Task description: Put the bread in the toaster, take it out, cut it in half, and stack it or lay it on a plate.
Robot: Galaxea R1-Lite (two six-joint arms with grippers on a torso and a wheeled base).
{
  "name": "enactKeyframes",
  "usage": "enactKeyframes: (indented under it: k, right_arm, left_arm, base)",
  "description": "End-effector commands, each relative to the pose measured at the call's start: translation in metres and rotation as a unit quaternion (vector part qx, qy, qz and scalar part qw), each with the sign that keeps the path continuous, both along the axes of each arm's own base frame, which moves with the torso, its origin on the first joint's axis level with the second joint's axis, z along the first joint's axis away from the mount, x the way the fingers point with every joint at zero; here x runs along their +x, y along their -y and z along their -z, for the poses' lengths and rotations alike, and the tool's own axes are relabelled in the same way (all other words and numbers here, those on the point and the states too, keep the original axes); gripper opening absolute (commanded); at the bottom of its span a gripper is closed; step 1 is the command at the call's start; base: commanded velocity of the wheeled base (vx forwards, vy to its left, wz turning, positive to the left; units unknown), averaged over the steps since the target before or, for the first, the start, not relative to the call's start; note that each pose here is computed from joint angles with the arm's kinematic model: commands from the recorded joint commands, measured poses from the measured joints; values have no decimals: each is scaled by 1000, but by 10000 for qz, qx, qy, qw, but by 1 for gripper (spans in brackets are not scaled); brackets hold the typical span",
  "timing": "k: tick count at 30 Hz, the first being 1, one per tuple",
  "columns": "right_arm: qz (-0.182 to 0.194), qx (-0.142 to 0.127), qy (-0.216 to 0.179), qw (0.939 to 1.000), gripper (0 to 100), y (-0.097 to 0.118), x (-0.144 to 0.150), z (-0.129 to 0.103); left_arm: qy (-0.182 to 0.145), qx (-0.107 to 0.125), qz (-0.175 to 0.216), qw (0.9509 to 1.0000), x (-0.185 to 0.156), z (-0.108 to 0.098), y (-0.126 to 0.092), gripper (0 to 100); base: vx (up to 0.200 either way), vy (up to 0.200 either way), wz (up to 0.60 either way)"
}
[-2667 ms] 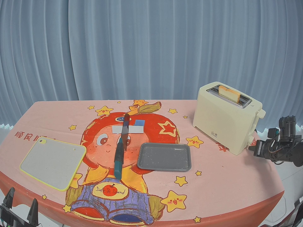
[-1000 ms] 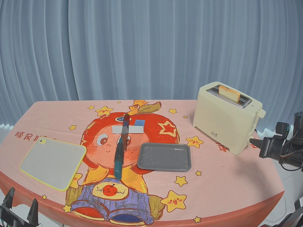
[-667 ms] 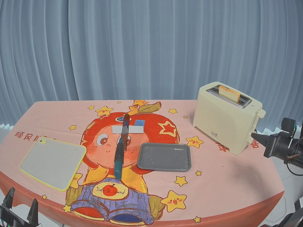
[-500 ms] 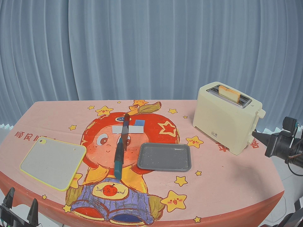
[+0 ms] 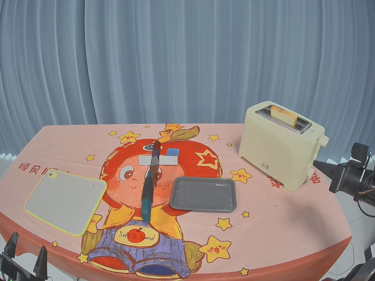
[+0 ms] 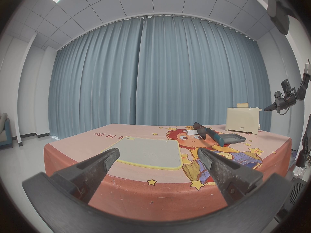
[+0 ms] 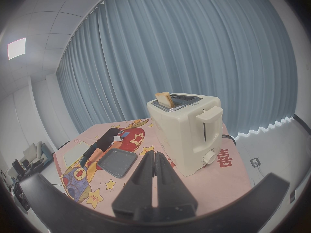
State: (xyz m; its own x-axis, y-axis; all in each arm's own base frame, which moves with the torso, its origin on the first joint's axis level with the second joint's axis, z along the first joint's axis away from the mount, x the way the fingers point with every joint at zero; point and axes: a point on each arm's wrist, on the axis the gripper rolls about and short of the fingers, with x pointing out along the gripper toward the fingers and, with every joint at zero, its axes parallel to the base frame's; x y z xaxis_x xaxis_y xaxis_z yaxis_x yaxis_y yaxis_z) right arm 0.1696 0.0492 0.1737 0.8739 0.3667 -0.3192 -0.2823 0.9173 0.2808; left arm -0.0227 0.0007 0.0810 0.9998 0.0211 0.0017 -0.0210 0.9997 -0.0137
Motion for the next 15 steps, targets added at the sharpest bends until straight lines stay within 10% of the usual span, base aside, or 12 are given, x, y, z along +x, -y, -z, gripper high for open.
enactKeyframes:
  k: [1, 15]
  right_arm:
    - [-3, 1, -5, 10000, 0, 0, 0, 0]
    - [-20, 5, 27, 10000, 0, 0, -3, -1]
  left_arm:
    - [-93, -1, -2, 10000, 1, 5, 0, 100]
    - [-93, -1, -2, 10000, 1, 5, 0, 100]
  base:
    - [0, 0, 0]
    - [0, 0, 0]
